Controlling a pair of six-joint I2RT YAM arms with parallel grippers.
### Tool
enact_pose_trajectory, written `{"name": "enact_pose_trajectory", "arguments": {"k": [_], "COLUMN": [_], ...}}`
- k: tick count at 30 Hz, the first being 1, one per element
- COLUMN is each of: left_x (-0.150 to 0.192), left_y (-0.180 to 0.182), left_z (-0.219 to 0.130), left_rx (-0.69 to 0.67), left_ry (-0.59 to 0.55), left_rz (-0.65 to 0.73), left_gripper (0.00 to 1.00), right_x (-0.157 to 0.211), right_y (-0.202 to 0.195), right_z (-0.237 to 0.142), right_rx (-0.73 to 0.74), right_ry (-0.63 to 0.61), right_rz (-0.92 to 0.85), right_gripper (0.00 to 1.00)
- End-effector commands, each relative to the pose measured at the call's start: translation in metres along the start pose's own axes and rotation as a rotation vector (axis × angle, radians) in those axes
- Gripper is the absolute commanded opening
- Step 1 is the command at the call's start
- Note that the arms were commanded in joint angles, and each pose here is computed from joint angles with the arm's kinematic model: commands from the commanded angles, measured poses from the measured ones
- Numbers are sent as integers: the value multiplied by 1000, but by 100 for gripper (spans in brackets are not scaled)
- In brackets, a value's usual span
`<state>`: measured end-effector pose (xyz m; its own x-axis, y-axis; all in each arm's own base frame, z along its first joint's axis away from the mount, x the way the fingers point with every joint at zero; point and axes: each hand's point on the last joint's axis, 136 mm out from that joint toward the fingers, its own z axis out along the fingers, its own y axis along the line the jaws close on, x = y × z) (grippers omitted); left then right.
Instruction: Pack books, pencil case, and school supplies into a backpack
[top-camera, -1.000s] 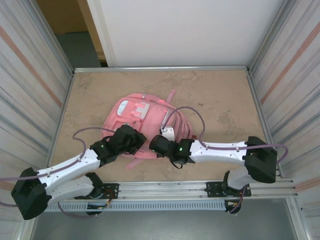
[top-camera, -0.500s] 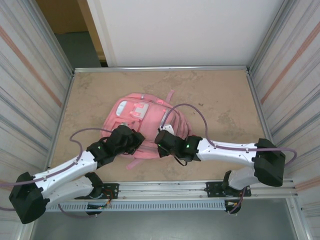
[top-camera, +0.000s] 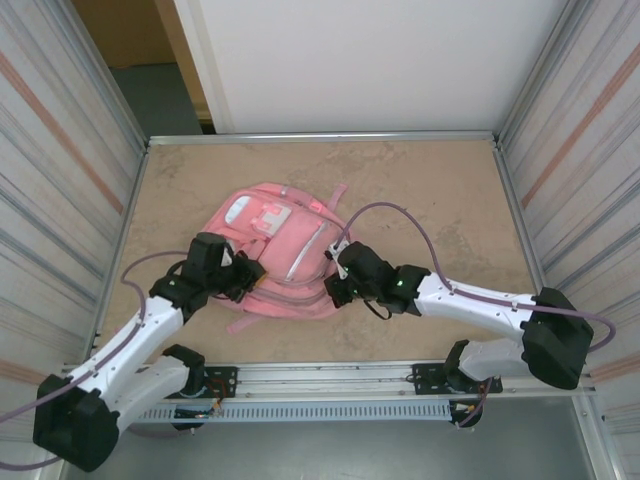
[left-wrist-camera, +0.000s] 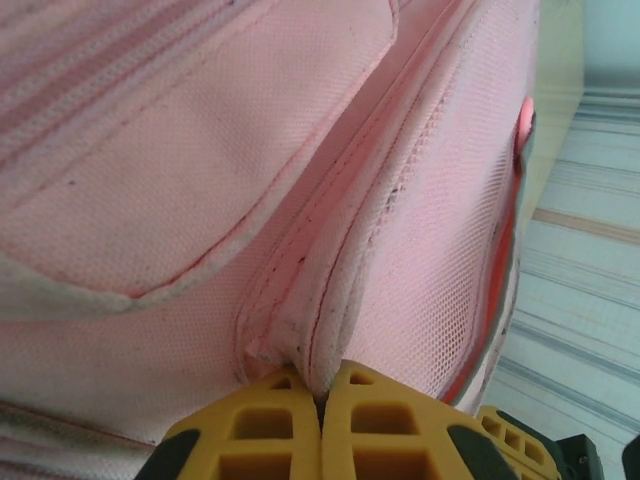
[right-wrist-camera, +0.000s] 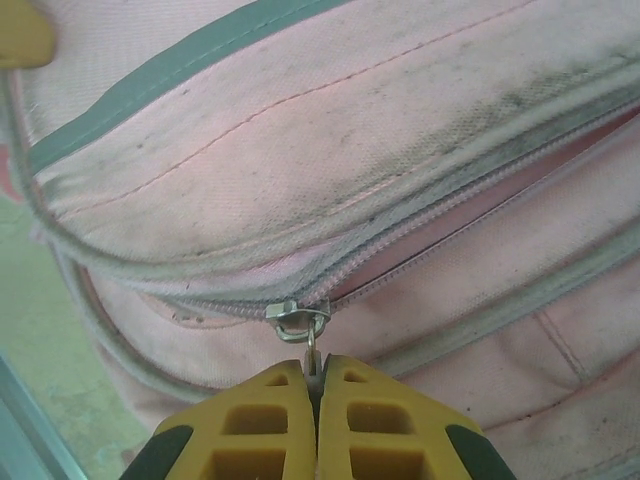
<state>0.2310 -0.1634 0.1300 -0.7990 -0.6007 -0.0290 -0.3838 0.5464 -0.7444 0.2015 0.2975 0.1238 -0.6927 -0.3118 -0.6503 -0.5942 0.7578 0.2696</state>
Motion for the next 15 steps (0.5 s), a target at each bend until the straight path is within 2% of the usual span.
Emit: {"name": "enact_pose_trajectory", "arguments": {"k": [1,3,4,5,7,9,12,15], "left_x": [-24,-32,-37,-44,-58,-74,-99,-102], "left_y": [-10,-23,-29,-35,-48,-62,-79,-96], "left_z": [0,10,16,23,35,45,59,55], "left_rx": [-43,-37,-30,-29,-8,11,6,31], "left_ry": [-31,-8,4,13,37,60,54,91], "left_rz": [124,156,167,166,169,171,209,202], "left_gripper": [0,1,9,14,11,14,36,49], "right_x": [13,8,6,4,1,-1,-4,-6], "right_y": [-10,-2,4,8,16,21,28,37], "right_z": [3,7,8,10,14,18,25,32], "right_rx": [35,6,-18,-35,-62,-80,-110,-151], "right_ry": [77,71,70,66,65,63,64,77], "right_rz": [-58,-54,-49,-41,-26,-7,26,38], "right_gripper": [0,0,0,0,0,0,0,0]}}
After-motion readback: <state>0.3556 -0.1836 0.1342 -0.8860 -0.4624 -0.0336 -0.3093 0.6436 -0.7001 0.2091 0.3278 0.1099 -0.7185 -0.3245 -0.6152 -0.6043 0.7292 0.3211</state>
